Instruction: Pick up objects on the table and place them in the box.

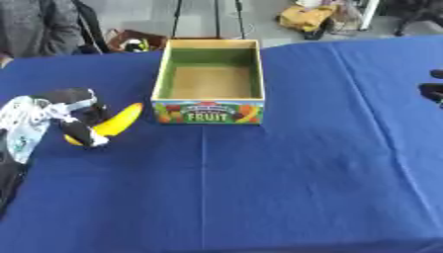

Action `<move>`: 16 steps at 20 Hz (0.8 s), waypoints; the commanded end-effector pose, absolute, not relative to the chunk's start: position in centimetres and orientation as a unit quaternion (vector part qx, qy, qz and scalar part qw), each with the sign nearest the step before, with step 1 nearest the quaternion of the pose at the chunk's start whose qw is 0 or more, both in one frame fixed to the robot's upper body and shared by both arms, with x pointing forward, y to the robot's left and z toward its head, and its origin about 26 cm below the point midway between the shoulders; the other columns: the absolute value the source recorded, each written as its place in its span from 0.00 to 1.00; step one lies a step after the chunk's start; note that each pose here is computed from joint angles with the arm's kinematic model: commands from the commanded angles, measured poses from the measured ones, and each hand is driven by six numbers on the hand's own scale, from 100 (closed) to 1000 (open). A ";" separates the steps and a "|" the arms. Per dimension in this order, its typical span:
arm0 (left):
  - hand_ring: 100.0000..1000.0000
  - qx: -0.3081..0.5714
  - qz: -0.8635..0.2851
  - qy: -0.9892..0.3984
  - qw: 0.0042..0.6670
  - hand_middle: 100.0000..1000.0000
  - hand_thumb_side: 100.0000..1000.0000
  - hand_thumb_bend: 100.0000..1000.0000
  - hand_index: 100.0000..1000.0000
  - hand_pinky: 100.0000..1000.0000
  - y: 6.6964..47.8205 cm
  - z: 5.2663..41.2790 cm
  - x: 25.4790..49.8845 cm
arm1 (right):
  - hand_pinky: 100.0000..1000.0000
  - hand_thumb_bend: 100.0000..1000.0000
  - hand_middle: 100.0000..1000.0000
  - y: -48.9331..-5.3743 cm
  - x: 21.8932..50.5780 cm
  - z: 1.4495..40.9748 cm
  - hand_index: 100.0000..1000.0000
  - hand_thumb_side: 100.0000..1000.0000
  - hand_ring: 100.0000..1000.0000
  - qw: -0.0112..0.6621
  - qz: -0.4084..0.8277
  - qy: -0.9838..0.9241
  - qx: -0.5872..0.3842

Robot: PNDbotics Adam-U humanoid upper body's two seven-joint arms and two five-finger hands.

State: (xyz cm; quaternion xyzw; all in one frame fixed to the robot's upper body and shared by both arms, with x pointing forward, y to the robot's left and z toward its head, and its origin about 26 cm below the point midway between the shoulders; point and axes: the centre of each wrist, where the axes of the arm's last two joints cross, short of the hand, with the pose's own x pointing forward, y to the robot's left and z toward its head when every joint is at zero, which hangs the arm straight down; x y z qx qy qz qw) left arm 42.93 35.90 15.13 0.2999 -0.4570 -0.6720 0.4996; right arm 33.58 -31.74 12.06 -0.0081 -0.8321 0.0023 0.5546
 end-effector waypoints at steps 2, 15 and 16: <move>0.44 0.330 -0.678 -0.462 0.468 0.37 0.28 0.23 0.48 0.66 36.8 20.4 43.3 | 0.79 0.00 0.67 -32.1 33.6 12.8 0.79 0.93 0.64 0.546 0.008 -0.838 -0.011; 0.46 0.376 -0.664 -0.511 0.396 0.39 0.30 0.27 0.49 0.68 31.7 26.4 46.6 | 0.79 0.00 0.67 -31.6 33.8 12.5 0.79 0.93 0.64 0.552 0.016 -0.834 0.000; 0.46 0.379 -0.665 -0.510 0.393 0.39 0.30 0.27 0.49 0.68 31.7 26.3 46.7 | 0.79 0.00 0.67 -31.6 33.8 12.5 0.79 0.93 0.64 0.552 0.016 -0.834 0.000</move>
